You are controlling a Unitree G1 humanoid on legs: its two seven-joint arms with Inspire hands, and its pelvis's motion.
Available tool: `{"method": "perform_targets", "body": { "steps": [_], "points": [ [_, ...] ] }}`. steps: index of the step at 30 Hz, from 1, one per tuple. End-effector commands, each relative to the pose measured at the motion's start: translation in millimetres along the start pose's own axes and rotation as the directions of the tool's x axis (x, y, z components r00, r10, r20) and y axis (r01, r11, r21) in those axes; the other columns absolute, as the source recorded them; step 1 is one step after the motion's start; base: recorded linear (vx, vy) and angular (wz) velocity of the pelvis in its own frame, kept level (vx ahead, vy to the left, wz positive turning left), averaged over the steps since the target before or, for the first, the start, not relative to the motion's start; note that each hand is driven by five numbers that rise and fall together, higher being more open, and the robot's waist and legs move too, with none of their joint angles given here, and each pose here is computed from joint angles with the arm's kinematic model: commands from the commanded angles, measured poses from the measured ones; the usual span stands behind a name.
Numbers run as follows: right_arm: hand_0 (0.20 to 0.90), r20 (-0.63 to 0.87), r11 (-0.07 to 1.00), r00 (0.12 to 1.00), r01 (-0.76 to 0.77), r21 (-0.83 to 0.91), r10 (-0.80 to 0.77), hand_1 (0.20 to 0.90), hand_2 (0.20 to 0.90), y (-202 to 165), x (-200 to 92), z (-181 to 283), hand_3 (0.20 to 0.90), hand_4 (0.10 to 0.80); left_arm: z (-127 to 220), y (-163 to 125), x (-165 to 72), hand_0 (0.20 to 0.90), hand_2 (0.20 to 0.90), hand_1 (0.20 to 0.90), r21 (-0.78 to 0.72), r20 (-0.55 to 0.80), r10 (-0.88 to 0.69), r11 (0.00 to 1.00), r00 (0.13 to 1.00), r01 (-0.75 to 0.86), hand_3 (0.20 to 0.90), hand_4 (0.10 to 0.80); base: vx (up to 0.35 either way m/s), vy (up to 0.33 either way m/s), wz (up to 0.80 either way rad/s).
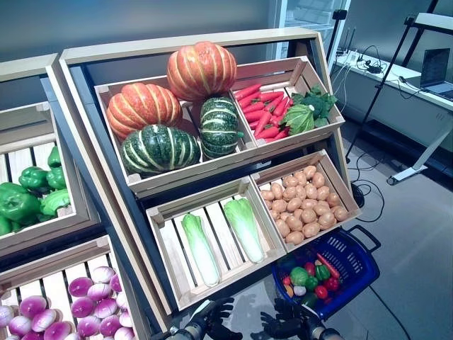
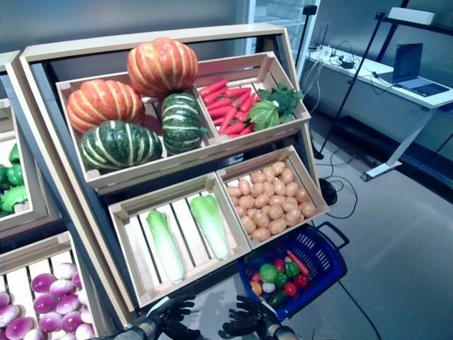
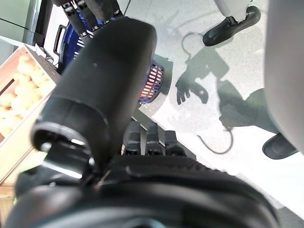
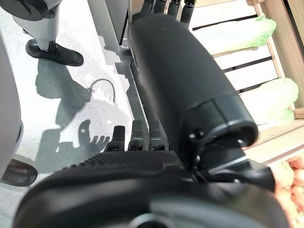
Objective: Put vegetables into the basket
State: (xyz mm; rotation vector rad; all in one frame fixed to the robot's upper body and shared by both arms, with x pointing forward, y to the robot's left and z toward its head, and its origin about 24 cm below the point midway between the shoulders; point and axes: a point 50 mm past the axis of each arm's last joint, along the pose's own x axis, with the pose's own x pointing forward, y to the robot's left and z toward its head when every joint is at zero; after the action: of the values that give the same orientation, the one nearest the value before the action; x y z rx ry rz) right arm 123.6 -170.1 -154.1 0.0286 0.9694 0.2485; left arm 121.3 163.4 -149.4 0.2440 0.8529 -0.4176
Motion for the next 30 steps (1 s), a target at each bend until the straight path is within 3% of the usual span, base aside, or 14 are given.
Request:
{"method": "perform_targets", "body": {
  "steps": [1,12,20,23,26,29,30],
  "points": [
    [0.900,0.109,0.998,0.993,-0.036,-0.048,0.041,0.900,0.900,6,12,37,0.900,0.800,46,9,14,0.900,0.900,0.900,0.043,0.183,0.002,0.999,0.983,-0.010,0.900,0.800,0.000,0.000,0.00],
    [0.900,0.108,0.999,0.994,-0.023,-0.043,0.028,0.900,0.900,3,12,39,0.900,0.800,50,6,16,0.900,0.900,0.900,0.090,0.196,-0.015,0.996,0.981,-0.003,0.900,0.800,0.000,0.000,0.00],
    [0.900,0.103,0.999,0.994,-0.020,-0.027,0.023,0.900,0.900,1,12,41,0.900,0.800,54,0,16,0.900,0.900,0.900,0.149,0.198,-0.115,0.985,0.974,0.086,0.900,0.800,0.000,0.000,0.00],
    [0.900,0.109,1.000,0.994,-0.015,-0.013,0.017,0.900,0.900,-1,12,42,0.900,0.800,62,-1,15,0.900,0.900,0.900,0.204,0.248,-0.133,0.975,0.959,0.082,0.900,0.800,0.000,0.000,0.00],
    [0.900,0.114,1.000,0.993,-0.006,0.014,0.004,0.900,0.900,-3,11,42,0.900,0.800,77,-3,13,0.900,0.900,0.900,0.354,0.339,-0.165,0.935,0.926,0.036,0.900,0.800,0.045,-0.011,-0.01],
    [0.900,0.120,1.000,0.993,0.008,0.014,-0.010,0.900,0.900,-9,10,44,0.900,0.800,106,0,5,0.900,0.900,0.900,0.559,0.496,-0.189,0.816,0.847,-0.146,0.900,0.800,0.000,0.000,0.00],
    [0.900,0.119,1.000,0.993,0.009,0.014,-0.010,0.900,0.900,-10,9,44,0.900,0.800,110,2,4,0.900,0.900,0.900,0.563,0.512,-0.182,0.809,0.840,-0.167,0.900,0.800,0.000,0.000,0.00]
  ]
}}
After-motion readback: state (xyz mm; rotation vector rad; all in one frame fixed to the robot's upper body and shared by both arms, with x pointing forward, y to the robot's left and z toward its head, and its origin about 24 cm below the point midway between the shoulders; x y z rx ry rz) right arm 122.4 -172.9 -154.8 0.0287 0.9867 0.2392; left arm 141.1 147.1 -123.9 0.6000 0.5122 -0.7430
